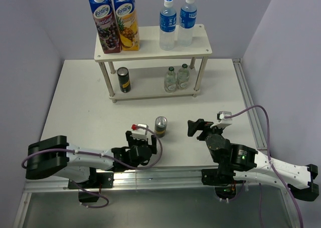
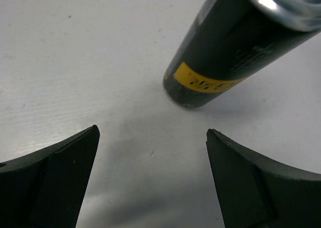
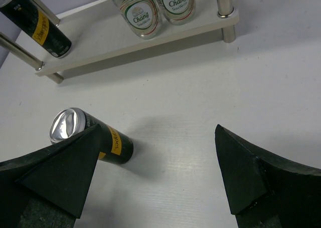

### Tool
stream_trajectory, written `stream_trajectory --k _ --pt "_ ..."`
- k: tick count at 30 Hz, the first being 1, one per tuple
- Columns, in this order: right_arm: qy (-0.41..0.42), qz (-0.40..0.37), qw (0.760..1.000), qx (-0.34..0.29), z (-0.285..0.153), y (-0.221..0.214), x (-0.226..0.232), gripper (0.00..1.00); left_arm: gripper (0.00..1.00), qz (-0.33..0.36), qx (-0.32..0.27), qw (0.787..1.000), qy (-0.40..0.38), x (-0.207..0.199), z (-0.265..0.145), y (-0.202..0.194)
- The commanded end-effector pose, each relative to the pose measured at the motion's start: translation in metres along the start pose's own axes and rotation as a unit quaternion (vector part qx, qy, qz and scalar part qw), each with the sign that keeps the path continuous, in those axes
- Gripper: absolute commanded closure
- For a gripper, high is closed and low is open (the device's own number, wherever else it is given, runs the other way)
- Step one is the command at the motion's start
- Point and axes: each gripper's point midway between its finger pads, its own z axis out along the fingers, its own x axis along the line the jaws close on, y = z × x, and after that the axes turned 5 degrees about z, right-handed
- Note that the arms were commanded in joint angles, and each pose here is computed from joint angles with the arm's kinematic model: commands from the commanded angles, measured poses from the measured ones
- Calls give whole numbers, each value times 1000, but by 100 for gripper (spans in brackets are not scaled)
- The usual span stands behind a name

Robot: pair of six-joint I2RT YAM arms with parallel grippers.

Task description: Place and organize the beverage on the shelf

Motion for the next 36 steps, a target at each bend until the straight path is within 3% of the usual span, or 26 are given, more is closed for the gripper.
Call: stream_trajectory --k 1,11,26,29,30,32,33,36 --pt "-8 14 1000 -15 1 6 0 0 5 -44 -45 997 -44 -48 6 41" --pt "-6 19 1000 -17 0 7 -1 0 5 -10 -45 997 -59 -87 40 47" --pt "-2 23 1000 -18 -1 7 -1 0 20 29 -42 999 -20 -62 122 60" --pt "-2 25 1000 -18 -1 7 -1 0 42 34 -45 998 -15 -62 132 68" --pt "-3 25 1000 -19 -1 8 -2 0 70 34 -46 998 -13 -60 134 71" --pt "-3 24 1000 -18 -1 7 -2 0 93 36 -52 998 -5 -58 136 79" --pt "-3 24 1000 -18 -1 7 -2 0 100 36 -55 998 -2 -56 137 83" --pt "-2 25 1000 -18 -1 7 -1 0 100 39 -67 997 13 -45 140 101"
